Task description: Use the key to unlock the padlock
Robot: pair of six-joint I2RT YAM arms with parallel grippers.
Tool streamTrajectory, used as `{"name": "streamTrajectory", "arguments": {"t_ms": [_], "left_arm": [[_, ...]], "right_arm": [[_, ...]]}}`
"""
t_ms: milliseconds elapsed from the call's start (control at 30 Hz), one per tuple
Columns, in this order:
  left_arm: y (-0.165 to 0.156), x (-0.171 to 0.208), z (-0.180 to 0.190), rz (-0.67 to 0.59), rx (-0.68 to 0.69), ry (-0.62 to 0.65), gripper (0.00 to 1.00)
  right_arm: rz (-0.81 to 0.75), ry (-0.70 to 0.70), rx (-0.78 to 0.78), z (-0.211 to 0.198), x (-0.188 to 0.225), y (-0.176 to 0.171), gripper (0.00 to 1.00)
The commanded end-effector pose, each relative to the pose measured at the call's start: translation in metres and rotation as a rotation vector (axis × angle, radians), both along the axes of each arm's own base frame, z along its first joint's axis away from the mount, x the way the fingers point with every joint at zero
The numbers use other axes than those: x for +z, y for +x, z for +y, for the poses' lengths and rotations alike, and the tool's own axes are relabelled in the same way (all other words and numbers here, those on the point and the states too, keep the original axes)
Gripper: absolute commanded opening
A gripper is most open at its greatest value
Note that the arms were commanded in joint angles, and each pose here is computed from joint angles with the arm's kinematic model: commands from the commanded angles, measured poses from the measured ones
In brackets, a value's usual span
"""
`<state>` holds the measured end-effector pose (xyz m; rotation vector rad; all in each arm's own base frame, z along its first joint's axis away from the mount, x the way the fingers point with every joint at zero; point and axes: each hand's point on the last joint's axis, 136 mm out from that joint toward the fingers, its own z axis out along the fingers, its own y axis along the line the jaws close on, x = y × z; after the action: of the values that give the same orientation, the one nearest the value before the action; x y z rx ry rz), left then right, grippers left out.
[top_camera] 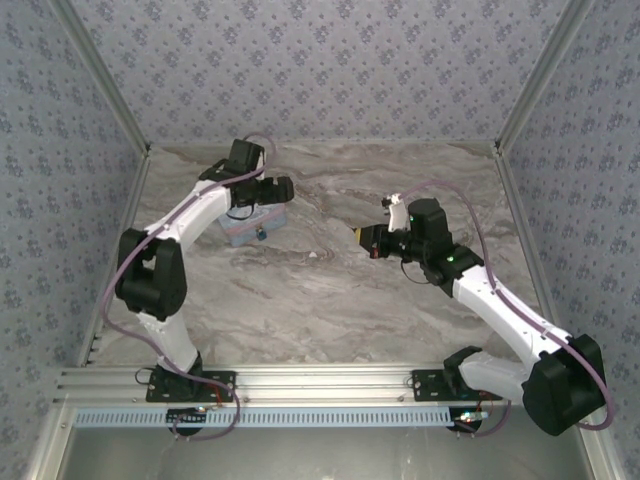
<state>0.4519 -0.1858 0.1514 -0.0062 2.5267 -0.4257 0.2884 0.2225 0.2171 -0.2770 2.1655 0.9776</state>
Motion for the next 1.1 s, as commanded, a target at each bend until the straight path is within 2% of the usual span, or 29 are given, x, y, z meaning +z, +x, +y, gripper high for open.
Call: {"name": "streamTrajectory", "arguments": {"t_ms": [0, 267, 467, 733, 1067], "left_arm": [[0.021, 0.016, -0.006, -0.069, 0.003, -0.013, 0.95], [0.037, -0.021, -0.014, -0.004, -0.026, 0.018, 0.93], [0.028, -0.042, -0.02, 0.047, -0.045, 0.029, 0.92], [-0.008, -0.058, -0.038, 0.092, -0.098, 0.043, 0.9], [-0.073, -0.069, -0.086, 0.126, -0.193, 0.039, 0.89]], "right_arm": [[0.012, -0.028, -0.021, -0.007, -0.007, -0.002, 0.0], [0.015, -0.034, -0.021, -0.008, -0.008, -0.003, 0.0], [0.022, -0.049, -0.039, -0.013, -0.01, -0.002, 0.0], [0.046, -0.067, -0.102, -0.033, -0.012, 0.001, 0.0], [0.101, -0.052, -0.25, -0.089, -0.017, -0.001, 0.0]]}}
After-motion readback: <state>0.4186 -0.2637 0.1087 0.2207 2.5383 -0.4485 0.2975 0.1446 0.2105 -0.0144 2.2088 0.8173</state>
